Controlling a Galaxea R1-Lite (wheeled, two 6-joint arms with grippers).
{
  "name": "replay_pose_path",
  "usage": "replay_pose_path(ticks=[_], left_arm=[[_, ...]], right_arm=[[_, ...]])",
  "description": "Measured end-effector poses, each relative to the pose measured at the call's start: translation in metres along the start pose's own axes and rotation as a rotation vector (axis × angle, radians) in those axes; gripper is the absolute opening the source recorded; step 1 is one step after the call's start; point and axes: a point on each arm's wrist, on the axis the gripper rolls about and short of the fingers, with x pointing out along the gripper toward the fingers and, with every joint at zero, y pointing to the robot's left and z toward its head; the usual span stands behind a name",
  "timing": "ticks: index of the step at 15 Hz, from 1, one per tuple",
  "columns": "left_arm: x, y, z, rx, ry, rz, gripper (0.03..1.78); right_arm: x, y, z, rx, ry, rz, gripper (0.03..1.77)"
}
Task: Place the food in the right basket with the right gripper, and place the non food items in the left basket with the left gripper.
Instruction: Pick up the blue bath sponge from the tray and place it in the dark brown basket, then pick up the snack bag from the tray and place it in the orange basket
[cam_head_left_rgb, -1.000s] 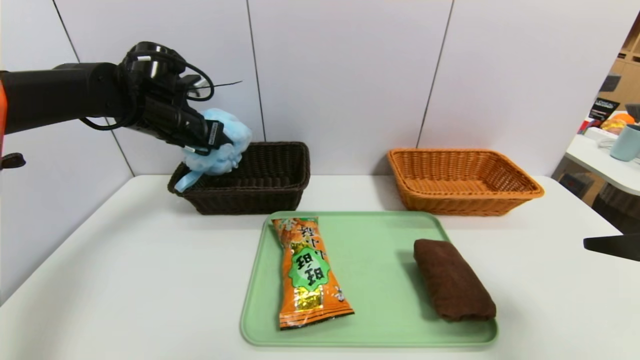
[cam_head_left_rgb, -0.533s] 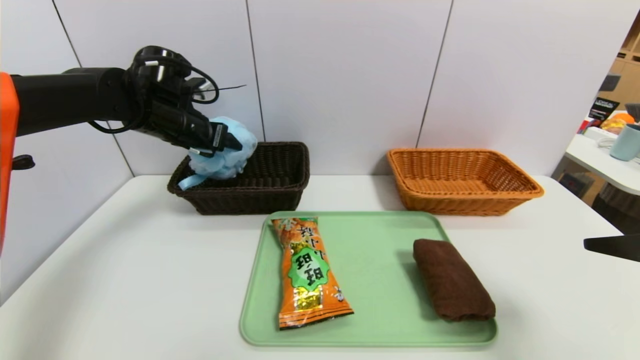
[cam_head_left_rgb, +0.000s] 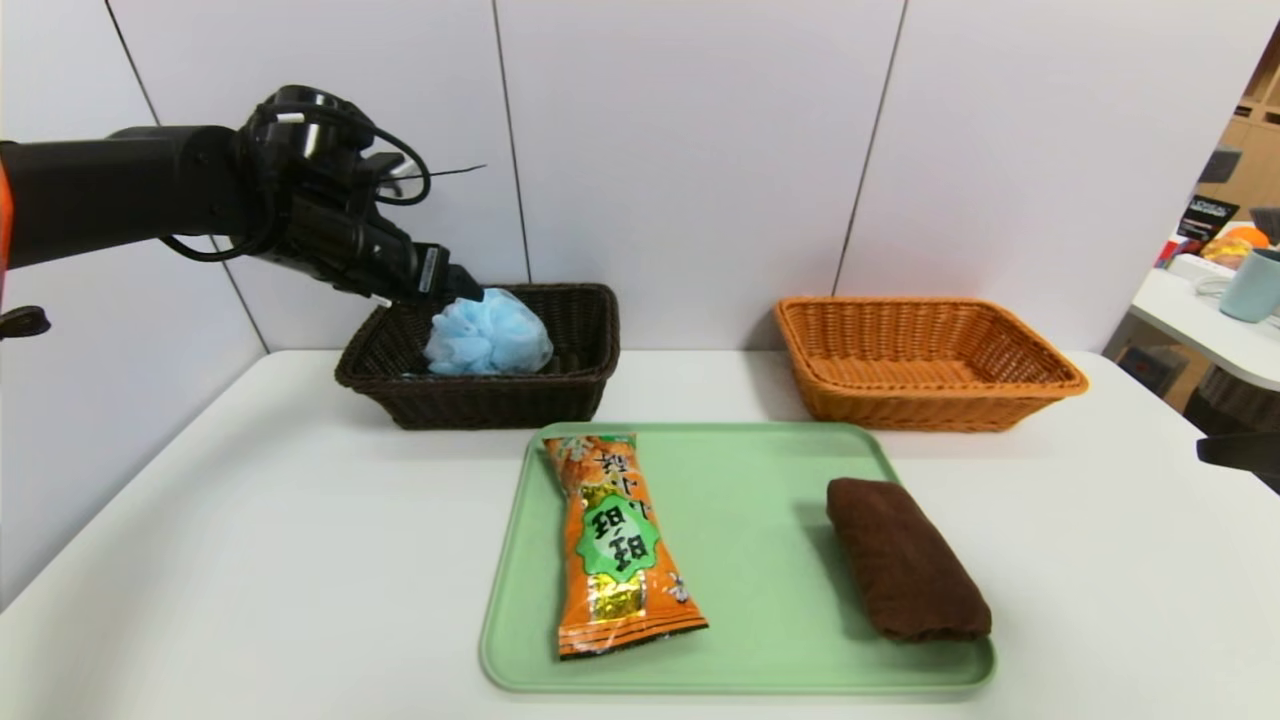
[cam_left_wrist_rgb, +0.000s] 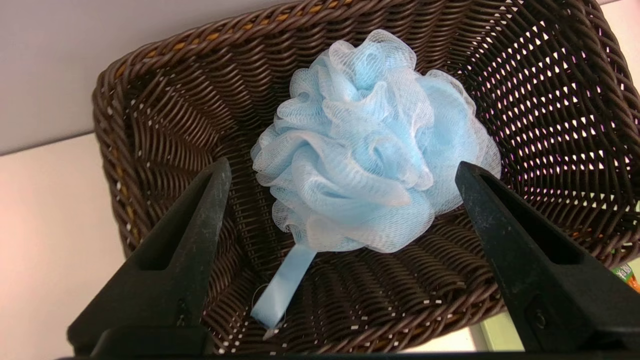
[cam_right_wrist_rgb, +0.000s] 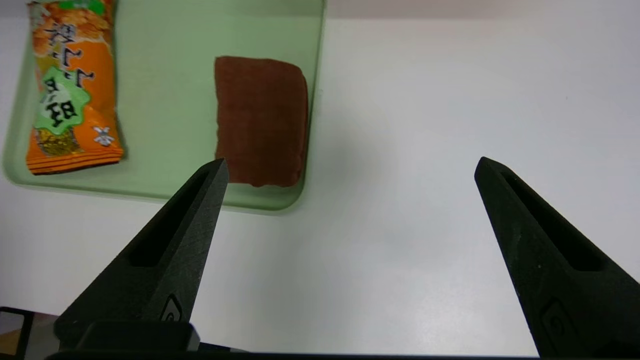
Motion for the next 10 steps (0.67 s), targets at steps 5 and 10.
replay_pose_path(ticks=[5, 10], left_arm=[[-0.048, -0.014, -0.007, -0.037, 0.009, 0.01, 1.65], [-0.106, -0.026, -0.025, -0.025, -0.056, 0.089, 1.67]], right_arm=[[-0.008, 0.036, 0.043, -0.115, -0.05, 0.115, 1.7], [0.037, 0.095, 0.073, -0.228, 0.008, 0.181, 1.7]])
